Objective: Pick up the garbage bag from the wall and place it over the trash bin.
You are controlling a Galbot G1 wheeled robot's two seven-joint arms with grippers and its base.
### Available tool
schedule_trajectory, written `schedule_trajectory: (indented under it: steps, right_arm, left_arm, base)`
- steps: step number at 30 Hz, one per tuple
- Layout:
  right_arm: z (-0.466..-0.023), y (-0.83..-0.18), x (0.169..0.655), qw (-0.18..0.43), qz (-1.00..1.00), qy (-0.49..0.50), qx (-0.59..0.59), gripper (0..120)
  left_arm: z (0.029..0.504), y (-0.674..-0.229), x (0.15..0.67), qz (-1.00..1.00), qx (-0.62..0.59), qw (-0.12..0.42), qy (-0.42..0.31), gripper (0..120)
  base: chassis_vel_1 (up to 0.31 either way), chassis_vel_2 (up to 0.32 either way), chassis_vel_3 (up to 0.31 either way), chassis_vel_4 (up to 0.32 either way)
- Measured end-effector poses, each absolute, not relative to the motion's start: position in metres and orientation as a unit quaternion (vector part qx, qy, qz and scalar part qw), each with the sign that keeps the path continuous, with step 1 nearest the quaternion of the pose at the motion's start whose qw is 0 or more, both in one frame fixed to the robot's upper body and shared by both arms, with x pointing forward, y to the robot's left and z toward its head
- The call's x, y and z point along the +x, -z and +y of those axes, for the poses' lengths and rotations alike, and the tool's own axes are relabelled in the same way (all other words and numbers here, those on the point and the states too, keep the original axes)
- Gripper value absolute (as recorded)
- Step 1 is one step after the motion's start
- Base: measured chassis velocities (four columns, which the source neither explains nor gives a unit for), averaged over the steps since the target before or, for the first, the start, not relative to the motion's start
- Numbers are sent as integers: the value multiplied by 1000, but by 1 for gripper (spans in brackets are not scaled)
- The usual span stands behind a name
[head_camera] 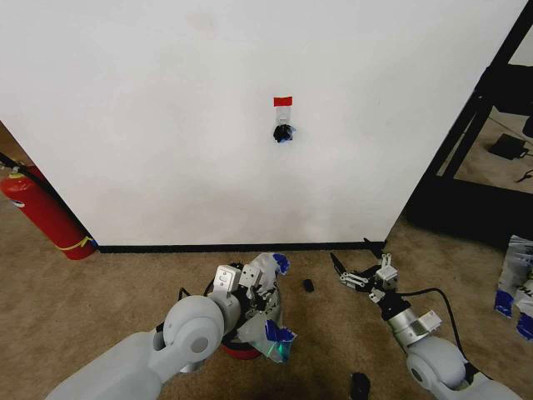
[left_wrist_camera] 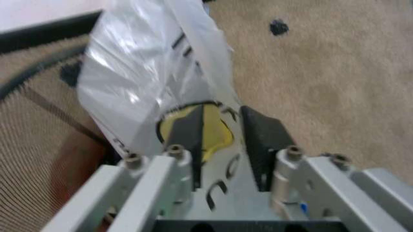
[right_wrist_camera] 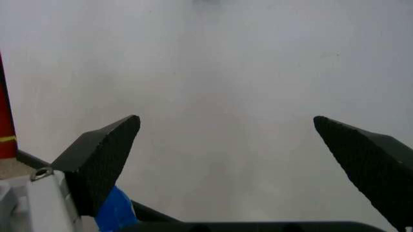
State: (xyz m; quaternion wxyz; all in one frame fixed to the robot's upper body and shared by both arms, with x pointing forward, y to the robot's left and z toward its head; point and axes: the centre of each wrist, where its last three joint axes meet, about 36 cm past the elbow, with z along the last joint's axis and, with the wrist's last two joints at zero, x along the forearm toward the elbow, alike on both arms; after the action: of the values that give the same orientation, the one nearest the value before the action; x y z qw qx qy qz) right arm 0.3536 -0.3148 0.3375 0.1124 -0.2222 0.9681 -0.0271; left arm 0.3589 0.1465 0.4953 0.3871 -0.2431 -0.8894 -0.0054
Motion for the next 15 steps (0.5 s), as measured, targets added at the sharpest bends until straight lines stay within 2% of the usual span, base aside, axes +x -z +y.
schedule_trajectory:
  steps: [4, 8, 13, 15]
  right_arm:
    - [-312, -336, 355, 108, 967, 25, -227, 100]
    - [-310, -331, 351, 90, 968, 12, -234, 100]
    - [-306, -323, 349, 31, 958, -47, -282, 100]
    - [-306, -323, 349, 31, 958, -47, -282, 100]
  left_arm:
    - [153, -496, 359, -891, -235, 389, -8, 1]
    - [160, -498, 362, -896, -222, 384, -9, 0]
    - [175, -500, 363, -906, -195, 374, -2, 0]
    - [175, -500, 363, -906, -195, 374, -2, 0]
  base:
    - [0, 0, 0, 0]
    - [0, 0, 0, 0]
    - [0, 0, 0, 0]
    - [0, 0, 0, 0]
